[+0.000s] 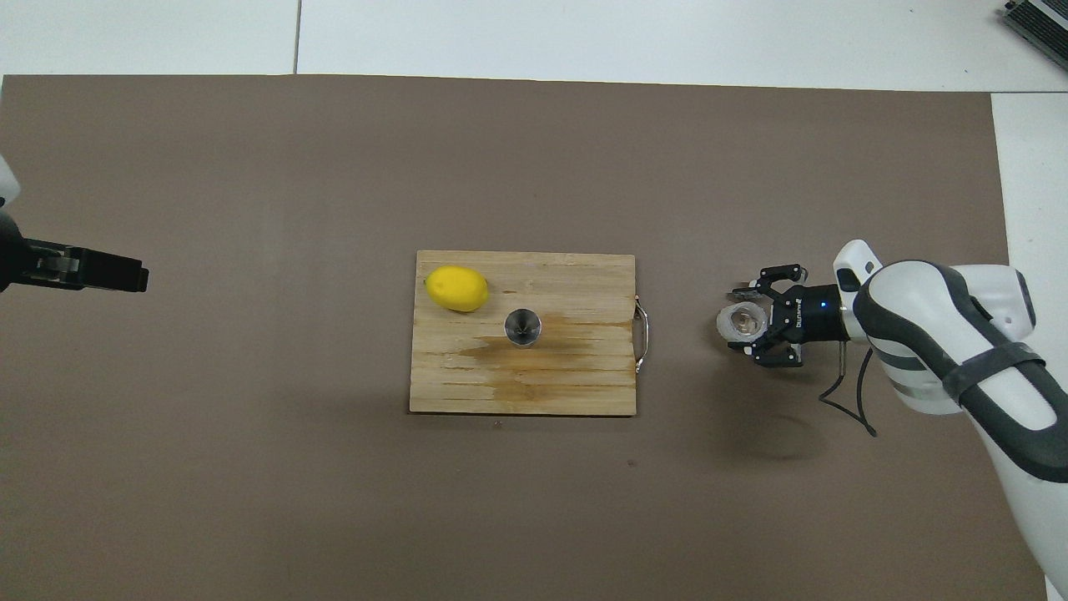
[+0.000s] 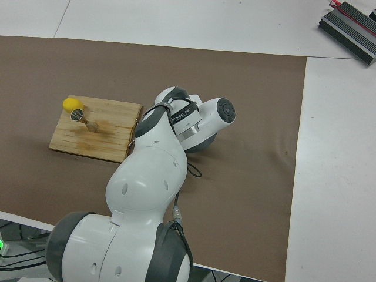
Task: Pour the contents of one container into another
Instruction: 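Close the right gripper around the small white cup, then lift the white cup with the right gripper and carry it above the metal cup, then tilt the white cup with the right gripper to pour into the metal cup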
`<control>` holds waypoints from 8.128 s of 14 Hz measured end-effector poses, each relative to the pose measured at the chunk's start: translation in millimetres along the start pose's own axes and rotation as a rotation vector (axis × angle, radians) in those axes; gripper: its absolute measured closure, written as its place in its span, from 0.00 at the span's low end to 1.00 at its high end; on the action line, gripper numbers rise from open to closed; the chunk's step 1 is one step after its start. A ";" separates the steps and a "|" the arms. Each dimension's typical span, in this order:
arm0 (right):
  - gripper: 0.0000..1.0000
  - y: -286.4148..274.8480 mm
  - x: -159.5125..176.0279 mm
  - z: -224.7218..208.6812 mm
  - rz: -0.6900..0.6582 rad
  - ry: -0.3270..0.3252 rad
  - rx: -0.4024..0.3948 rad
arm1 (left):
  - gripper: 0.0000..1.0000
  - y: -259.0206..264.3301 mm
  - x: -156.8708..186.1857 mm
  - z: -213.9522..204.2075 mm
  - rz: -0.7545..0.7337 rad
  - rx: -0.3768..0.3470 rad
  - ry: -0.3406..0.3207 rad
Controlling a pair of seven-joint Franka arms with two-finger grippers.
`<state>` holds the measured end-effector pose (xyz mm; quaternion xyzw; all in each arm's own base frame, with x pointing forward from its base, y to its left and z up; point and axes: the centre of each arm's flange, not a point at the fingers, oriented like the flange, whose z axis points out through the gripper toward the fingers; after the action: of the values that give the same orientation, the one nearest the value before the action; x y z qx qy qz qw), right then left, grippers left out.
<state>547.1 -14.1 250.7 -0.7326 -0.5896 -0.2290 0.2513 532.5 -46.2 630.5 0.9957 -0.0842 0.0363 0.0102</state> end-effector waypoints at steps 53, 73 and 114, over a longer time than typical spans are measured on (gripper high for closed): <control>0.46 -106.2 371.2 69.3 -0.113 -0.588 -0.070 | 0.00 1.2 -0.3 2.2 -0.008 -0.001 -0.012; 0.46 -116.2 385.0 96.9 -0.200 -0.732 -0.155 | 0.00 3.7 1.5 5.6 -0.012 -0.015 -0.017; 0.46 -140.0 400.3 123.1 -0.365 -0.913 -0.294 | 0.00 6.0 2.1 6.7 -0.012 -0.029 -0.018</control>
<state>494.8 389.2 422.7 -0.6707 -0.7192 -0.0065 -0.1814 534.1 -52.6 624.0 0.9962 -0.0790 0.0259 0.0242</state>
